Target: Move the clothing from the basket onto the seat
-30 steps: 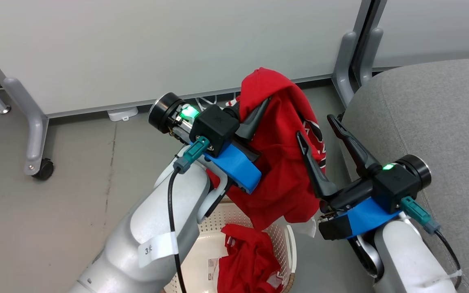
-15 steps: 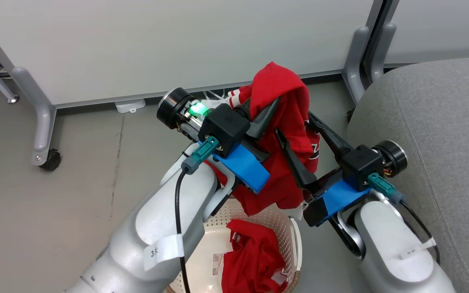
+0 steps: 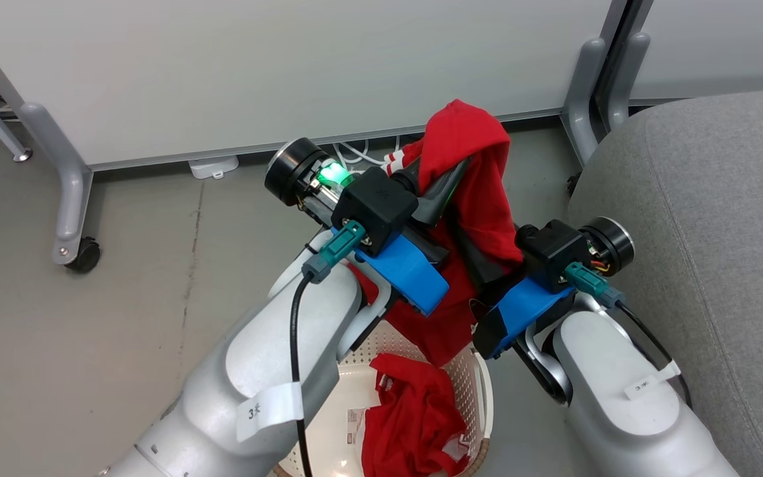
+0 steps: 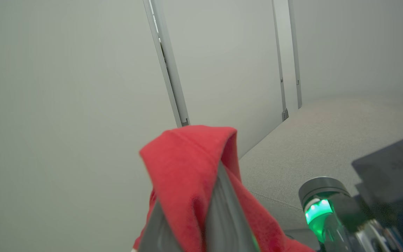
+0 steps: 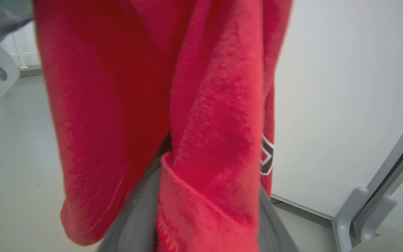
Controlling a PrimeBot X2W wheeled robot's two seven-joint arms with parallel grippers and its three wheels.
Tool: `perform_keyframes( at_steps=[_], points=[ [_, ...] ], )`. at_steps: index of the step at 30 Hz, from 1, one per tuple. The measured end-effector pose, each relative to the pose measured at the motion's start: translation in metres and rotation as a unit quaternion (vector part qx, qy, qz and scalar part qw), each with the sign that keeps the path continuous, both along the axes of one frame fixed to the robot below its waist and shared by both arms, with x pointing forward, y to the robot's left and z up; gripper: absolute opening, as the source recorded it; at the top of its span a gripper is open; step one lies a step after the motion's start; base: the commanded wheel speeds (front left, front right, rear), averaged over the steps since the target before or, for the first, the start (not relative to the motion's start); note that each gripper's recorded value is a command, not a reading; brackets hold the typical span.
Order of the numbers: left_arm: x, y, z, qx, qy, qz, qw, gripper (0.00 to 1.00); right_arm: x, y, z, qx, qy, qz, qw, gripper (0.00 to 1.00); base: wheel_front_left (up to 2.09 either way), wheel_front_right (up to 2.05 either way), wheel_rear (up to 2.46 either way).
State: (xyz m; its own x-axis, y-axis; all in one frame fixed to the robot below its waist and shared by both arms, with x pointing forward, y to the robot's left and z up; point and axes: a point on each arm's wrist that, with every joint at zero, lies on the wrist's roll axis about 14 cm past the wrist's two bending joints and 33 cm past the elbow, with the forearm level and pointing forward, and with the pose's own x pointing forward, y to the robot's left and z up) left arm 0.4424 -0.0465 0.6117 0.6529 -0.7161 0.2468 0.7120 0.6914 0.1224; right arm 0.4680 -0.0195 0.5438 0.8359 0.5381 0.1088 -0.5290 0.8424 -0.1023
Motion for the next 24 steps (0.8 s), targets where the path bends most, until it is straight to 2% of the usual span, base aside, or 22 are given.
perform_keyframes(
  at_steps=[17, 18, 24],
  points=[
    [-0.0011, -0.0013, 0.0014, -0.003, 0.001, 0.001, 1.000, 0.00, -0.0013, 0.0020, 0.0020, 0.002, -0.001, 0.003, 1.000, 0.00, 0.00, 0.00, 0.00],
    [-0.0006, -0.0006, 0.0018, -0.008, 0.004, 0.002, 1.000, 1.00, -0.0013, 0.0021, 0.0024, 0.002, -0.001, 0.003, 1.000, 0.00, 0.00, 0.00, 0.00],
    [0.0001, 0.0001, -0.0017, -0.003, 0.008, 0.004, 1.000, 1.00, -0.0013, 0.0018, 0.0050, 0.006, -0.004, 0.002, 1.000, 0.00, 0.00, 0.00, 0.00]
  ],
)
